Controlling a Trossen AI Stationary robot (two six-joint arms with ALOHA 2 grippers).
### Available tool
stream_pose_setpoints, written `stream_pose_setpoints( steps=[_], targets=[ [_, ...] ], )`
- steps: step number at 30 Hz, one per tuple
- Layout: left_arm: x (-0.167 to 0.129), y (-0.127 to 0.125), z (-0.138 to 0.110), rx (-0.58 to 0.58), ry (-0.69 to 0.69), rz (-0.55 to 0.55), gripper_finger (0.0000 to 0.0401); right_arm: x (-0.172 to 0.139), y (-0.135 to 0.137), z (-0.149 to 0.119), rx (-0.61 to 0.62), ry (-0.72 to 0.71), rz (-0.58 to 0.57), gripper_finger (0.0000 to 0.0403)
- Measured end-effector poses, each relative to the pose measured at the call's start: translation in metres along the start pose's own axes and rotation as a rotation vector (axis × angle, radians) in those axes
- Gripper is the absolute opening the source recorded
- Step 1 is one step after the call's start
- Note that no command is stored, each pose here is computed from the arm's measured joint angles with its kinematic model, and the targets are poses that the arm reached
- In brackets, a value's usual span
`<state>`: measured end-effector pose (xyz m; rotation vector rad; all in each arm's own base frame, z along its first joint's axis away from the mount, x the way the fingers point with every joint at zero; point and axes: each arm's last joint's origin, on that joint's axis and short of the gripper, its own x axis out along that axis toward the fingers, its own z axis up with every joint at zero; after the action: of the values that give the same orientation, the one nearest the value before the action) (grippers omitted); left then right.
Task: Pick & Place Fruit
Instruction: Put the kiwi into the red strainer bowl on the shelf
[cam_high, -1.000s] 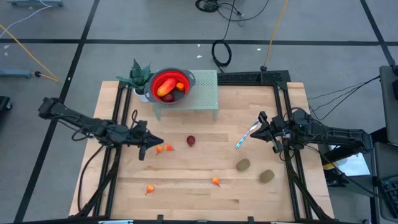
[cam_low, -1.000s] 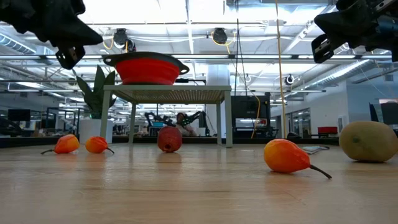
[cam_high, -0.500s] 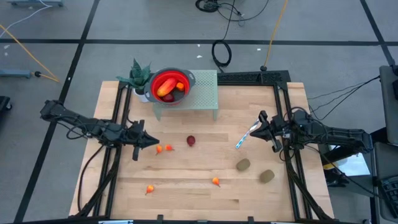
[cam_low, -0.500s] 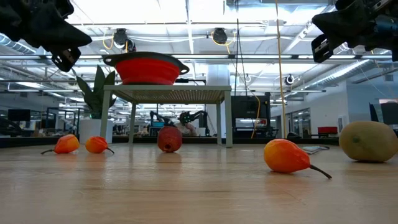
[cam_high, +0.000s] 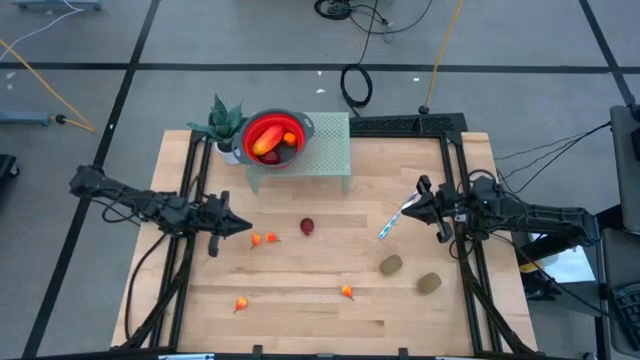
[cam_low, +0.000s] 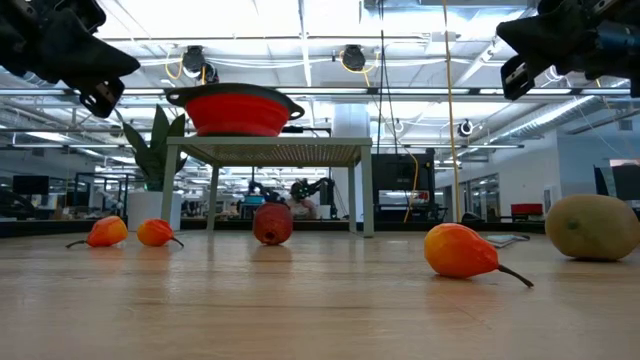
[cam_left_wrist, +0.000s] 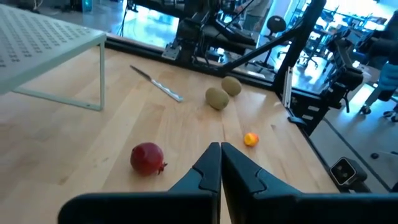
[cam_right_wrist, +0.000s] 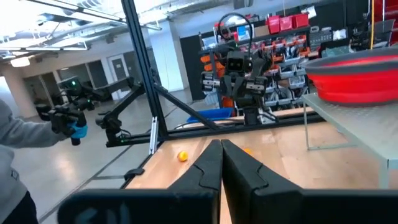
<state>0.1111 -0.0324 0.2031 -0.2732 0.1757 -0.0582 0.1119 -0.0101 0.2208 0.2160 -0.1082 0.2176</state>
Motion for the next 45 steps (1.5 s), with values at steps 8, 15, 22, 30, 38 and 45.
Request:
stream_pose_setpoints(
  steps=[8, 15, 22, 30, 38, 45],
  targets=[
    [-0.007, 0.002, 0.0, 0.022, -0.05, -0.014, 0.0011, 0.003, 0.003, 0.019, -0.044, -0.097, 0.002, 0.0],
    [-0.011, 0.003, 0.001, 0.044, -0.076, -0.014, 0.0006, 0.019, 0.008, 0.057, -0.076, -0.071, 0.057, 0.0],
    [-0.012, 0.004, 0.0, 0.046, -0.064, -0.01, 0.0002, 0.051, 0.015, 0.091, -0.08, 0.111, 0.126, 0.0],
    [-0.012, 0.004, 0.0, 0.052, -0.064, -0.01, 0.0005, 0.091, 0.03, 0.1, -0.067, 0.366, 0.224, 0.0],
    [-0.012, 0.004, 0.0, 0.063, -0.065, -0.01, 0.0011, 0.122, 0.048, 0.085, -0.046, 0.701, 0.212, 0.0],
    [-0.012, 0.004, 0.0, 0.065, -0.065, -0.01, 0.001, 0.147, 0.067, 0.069, -0.045, 0.884, 0.259, 0.0]
  ],
)
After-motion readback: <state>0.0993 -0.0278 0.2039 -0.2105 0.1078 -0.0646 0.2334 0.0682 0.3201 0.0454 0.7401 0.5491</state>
